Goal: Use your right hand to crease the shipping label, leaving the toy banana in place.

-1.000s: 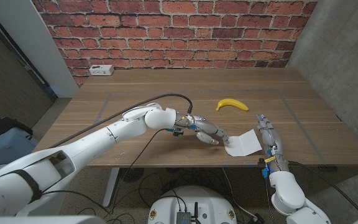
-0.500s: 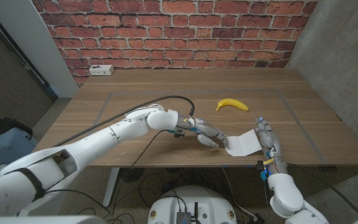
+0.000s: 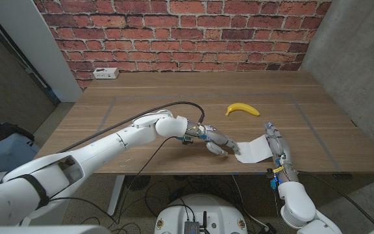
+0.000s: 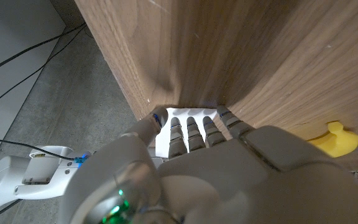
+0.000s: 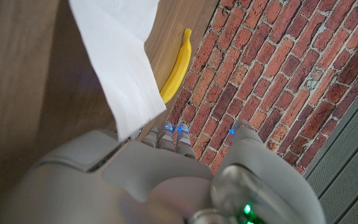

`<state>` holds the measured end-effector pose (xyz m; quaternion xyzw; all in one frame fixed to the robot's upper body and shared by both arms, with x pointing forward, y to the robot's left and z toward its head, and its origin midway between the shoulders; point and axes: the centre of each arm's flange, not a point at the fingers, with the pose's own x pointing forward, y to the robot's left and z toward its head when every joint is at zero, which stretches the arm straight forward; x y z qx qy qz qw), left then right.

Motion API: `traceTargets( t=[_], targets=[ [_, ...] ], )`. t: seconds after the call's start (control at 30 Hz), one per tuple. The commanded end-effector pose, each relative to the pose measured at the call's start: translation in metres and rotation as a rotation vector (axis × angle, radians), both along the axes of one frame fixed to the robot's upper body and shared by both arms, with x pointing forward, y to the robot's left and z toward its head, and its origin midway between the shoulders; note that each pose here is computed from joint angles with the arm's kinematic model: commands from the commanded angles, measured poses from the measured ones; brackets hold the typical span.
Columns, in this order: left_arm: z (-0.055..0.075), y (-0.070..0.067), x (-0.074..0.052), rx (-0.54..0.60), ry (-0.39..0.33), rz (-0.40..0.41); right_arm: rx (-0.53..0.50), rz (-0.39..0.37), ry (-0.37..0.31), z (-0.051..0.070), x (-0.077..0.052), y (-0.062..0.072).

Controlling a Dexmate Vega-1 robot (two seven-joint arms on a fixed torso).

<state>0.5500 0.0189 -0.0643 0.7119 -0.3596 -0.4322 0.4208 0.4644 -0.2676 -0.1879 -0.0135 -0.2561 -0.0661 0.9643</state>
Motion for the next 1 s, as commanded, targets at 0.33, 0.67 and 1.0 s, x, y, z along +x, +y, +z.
traceTargets(
  t=[0.33,0.67,1.0],
  targets=[
    [-0.014,-0.007,0.009,0.060,-0.007,0.013,-0.014,0.036,0.001,0.005,0.005,0.008],
    [-0.016,-0.010,0.011,0.077,-0.017,0.024,-0.037,0.057,-0.003,0.008,0.007,0.013],
    [-0.017,-0.013,0.012,0.093,-0.013,0.029,-0.053,0.080,-0.037,0.014,0.005,0.021]
  ],
)
